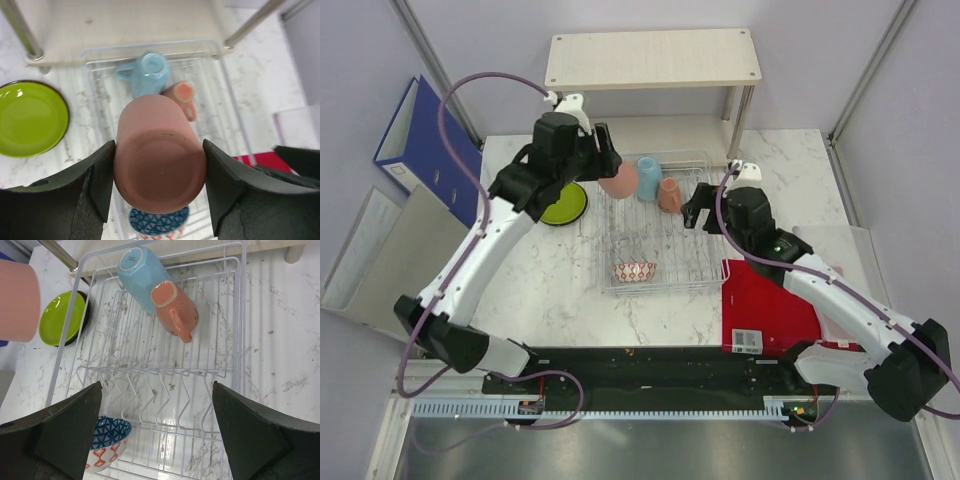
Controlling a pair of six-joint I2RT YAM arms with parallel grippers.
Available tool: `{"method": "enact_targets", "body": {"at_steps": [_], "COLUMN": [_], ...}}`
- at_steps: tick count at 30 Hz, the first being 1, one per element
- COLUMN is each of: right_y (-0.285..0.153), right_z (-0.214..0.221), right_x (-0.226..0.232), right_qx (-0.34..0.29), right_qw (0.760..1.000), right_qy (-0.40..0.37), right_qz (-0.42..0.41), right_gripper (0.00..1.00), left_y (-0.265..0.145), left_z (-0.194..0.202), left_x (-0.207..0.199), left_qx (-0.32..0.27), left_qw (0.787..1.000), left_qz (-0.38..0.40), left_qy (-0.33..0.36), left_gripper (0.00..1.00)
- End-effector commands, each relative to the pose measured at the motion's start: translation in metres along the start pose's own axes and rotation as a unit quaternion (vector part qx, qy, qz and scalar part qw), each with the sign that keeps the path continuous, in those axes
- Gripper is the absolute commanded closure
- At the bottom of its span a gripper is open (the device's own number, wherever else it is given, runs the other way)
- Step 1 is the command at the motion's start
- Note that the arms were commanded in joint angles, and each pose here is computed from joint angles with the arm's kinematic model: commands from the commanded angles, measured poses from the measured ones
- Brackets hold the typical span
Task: Unload the mixed dishes from the dish rack
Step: Pick up the cup from the dish rack.
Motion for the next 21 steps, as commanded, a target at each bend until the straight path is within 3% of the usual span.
{"method": "enact_targets", "body": {"at_steps": [1,3,4,5,8,10,11,13,15,18,19,21], "right_y": [-0.026,-0.032,-0.038,-0.041,-0.055,-0.07,-0.078,-0.097,-0.112,-0.123,-0.123,-0.126], "right_z": [-0.027,-0.032,-0.031,-0.028,-0.029,-0.03,-0.038,-0.044,-0.049,-0.044,-0.041,-0.035], "right_x": [0.013,0.011,0.007,0.009,0.015,0.02,0.025,0.026,0.026,0.024,0.022,0.016], "right_qx": [-0.047,-0.069,-0.074,-0.069,-0.068,-0.071,-0.088,-0.11,-0.124,-0.119,-0.116,-0.115], "right_qw": [0.998,0.996,0.995,0.995,0.99,0.985,0.98,0.972,0.966,0.964,0.964,0.963], "right_qy": [0.014,0.027,0.042,0.05,0.08,0.09,0.1,0.105,0.109,0.115,0.115,0.124], "right_qz": [-0.035,-0.04,-0.045,-0.058,-0.096,-0.132,-0.15,-0.178,-0.196,-0.209,-0.209,-0.209], "right_gripper": [0.02,0.02,0.02,0.02,0.03,0.05,0.06,0.11,0.14,0.17,0.17,0.21], "left_y": [-0.055,-0.067,-0.085,-0.092,-0.121,-0.13,-0.141,-0.141,-0.153,-0.157,-0.154,-0.156], "left_z": [-0.037,-0.02,-0.036,-0.018,-0.013,-0.003,-0.011,-0.004,-0.013,-0.016,-0.012,-0.018], "left_x": [-0.041,-0.067,-0.079,-0.095,-0.121,-0.128,-0.131,-0.13,-0.128,-0.12,-0.118,-0.112], "left_qx": [-0.08,-0.073,-0.116,-0.096,-0.116,-0.106,-0.135,-0.13,-0.152,-0.189,-0.168,-0.184], "left_qw": [0.986,0.969,0.952,0.935,0.881,0.857,0.839,0.83,0.804,0.772,0.762,0.734], "left_qz": [0.145,0.236,0.28,0.341,0.456,0.498,0.522,0.534,0.563,0.593,0.603,0.626], "left_qy": [-0.027,-0.029,-0.038,-0.037,-0.056,-0.083,-0.074,-0.096,-0.114,-0.129,-0.163,-0.189], "left_gripper": [0.98,0.98,0.98,0.98,0.98,0.98,0.98,0.98,0.98,0.98,0.98,0.98]}}
Point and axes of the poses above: each gripper's point midway between its finger pads, its own y axis out along the fingers, its own x axis along the line the jaws close on, z = x × y, the point moved 1 cm from there along -y, back along the fingers, and after that the axes turned 13 degrees about y, right-handed, at the moved point
